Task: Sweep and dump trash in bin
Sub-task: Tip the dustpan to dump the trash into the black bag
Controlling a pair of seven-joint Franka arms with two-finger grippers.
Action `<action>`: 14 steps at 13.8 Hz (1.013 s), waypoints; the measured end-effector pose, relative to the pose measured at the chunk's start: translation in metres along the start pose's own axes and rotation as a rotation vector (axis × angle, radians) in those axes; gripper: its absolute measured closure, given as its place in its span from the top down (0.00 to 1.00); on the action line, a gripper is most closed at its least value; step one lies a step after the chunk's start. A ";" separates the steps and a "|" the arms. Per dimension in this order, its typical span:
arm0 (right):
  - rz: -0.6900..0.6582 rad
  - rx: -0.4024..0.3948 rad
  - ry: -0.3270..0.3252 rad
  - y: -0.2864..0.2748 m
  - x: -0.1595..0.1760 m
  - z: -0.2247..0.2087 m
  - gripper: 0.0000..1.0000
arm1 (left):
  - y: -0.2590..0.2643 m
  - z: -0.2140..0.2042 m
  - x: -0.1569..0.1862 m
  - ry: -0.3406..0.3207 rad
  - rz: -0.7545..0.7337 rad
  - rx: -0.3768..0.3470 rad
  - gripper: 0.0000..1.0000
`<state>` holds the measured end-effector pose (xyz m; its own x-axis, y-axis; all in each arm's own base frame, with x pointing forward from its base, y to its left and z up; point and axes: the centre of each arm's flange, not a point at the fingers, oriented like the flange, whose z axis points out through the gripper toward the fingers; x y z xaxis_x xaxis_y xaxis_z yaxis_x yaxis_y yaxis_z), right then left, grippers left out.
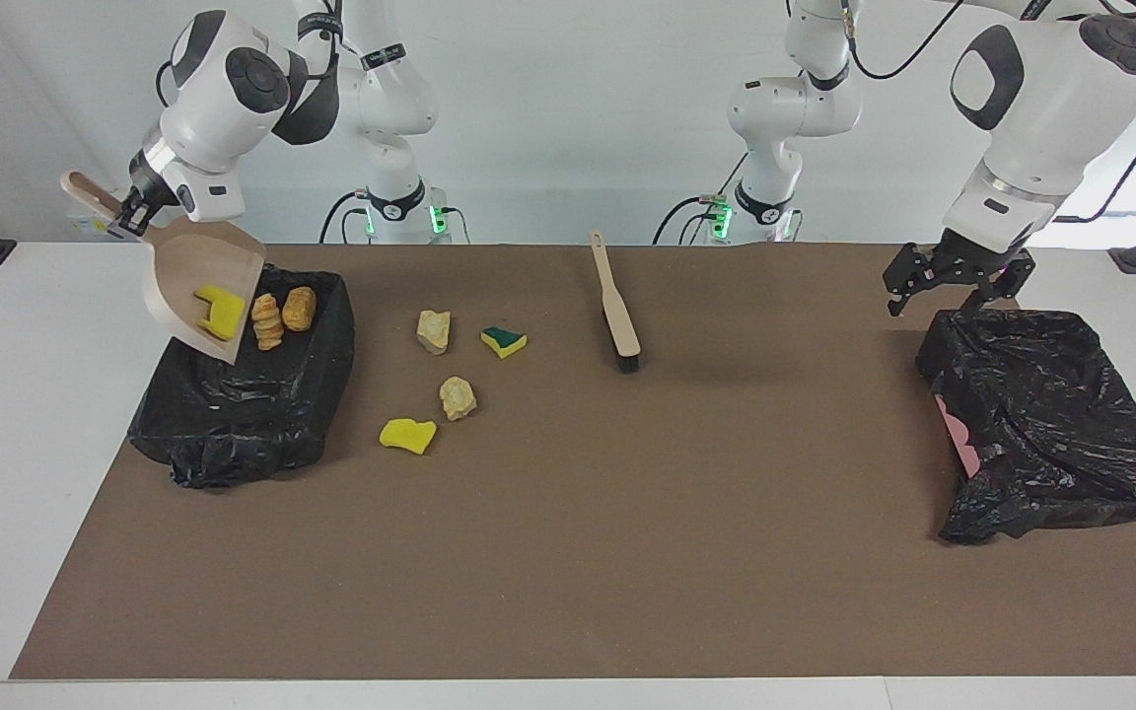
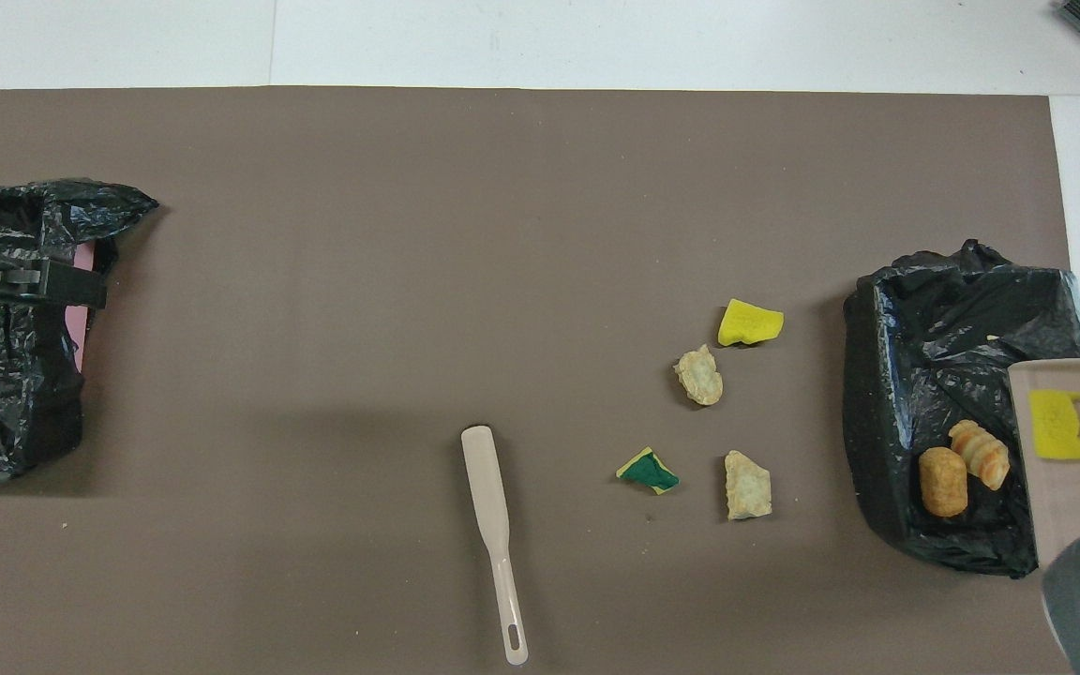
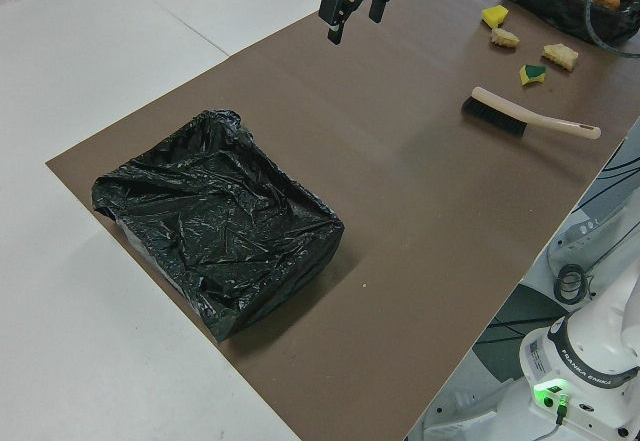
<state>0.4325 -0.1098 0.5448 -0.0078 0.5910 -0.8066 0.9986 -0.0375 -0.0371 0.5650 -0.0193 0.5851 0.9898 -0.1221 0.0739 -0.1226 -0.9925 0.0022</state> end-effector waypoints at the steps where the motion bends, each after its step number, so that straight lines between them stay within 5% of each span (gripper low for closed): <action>1: -0.001 0.004 -0.021 -0.001 -0.003 -0.003 0.31 | 0.001 0.000 0.000 -0.002 0.000 0.000 1.00; 8: 0.031 0.012 -0.104 -0.012 -0.017 -0.017 0.31 | 0.011 -0.006 -0.004 -0.030 0.017 -0.003 1.00; 14: -0.034 -0.059 -0.241 -0.015 0.034 -0.050 0.31 | 0.018 -0.030 -0.009 -0.024 0.030 -0.003 1.00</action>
<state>0.4202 -0.0486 0.5475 -0.0464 0.3814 -0.9233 0.9988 0.0301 -0.0378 0.5512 -0.0361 0.6144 0.9871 -0.1523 0.0495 -0.1526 -0.9883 0.0033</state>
